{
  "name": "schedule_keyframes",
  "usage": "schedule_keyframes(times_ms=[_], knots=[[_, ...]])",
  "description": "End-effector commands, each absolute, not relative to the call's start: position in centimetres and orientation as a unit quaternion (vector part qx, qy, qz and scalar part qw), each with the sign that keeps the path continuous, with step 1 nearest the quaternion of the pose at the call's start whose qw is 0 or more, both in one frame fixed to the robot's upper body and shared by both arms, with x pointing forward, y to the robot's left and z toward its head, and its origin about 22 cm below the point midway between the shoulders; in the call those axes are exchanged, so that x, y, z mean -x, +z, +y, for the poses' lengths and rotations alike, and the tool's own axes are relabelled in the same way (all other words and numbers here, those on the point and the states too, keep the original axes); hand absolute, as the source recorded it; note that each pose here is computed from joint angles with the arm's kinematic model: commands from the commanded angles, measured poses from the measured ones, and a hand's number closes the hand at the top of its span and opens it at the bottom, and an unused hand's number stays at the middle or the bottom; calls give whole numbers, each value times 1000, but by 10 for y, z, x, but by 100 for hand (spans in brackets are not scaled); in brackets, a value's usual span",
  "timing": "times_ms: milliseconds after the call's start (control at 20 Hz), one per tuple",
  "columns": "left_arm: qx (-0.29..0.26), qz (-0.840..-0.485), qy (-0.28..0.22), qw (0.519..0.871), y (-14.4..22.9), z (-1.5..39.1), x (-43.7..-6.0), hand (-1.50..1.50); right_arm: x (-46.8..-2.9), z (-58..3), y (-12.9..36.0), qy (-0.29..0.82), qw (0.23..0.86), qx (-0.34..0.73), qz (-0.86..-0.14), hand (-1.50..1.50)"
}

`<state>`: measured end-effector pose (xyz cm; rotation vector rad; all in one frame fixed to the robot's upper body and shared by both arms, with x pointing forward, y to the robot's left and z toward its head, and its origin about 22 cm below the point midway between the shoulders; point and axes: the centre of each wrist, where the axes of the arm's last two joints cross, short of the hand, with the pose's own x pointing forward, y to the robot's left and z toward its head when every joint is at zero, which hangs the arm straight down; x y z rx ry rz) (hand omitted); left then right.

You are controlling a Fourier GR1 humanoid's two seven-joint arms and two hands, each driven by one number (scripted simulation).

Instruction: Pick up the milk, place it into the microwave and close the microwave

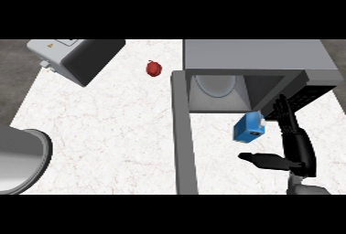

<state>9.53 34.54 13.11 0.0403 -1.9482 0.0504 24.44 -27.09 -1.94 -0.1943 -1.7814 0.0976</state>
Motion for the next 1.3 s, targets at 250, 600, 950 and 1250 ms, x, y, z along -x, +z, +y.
schedule_keyframes(times_ms=[250,600,950,1250], knots=[[-18,-832,19,554,127,342,-92,-150,-246,-301,-77,43,633,70,-770,-150],[-16,-831,20,555,131,339,-89,-150,-255,-296,-99,61,635,85,-765,-150],[-5,-828,13,561,140,346,-81,-150,-272,-274,-116,76,627,96,-769,-150],[-12,-827,18,562,127,352,-76,-150,-282,-286,-128,74,627,69,-773,150]])
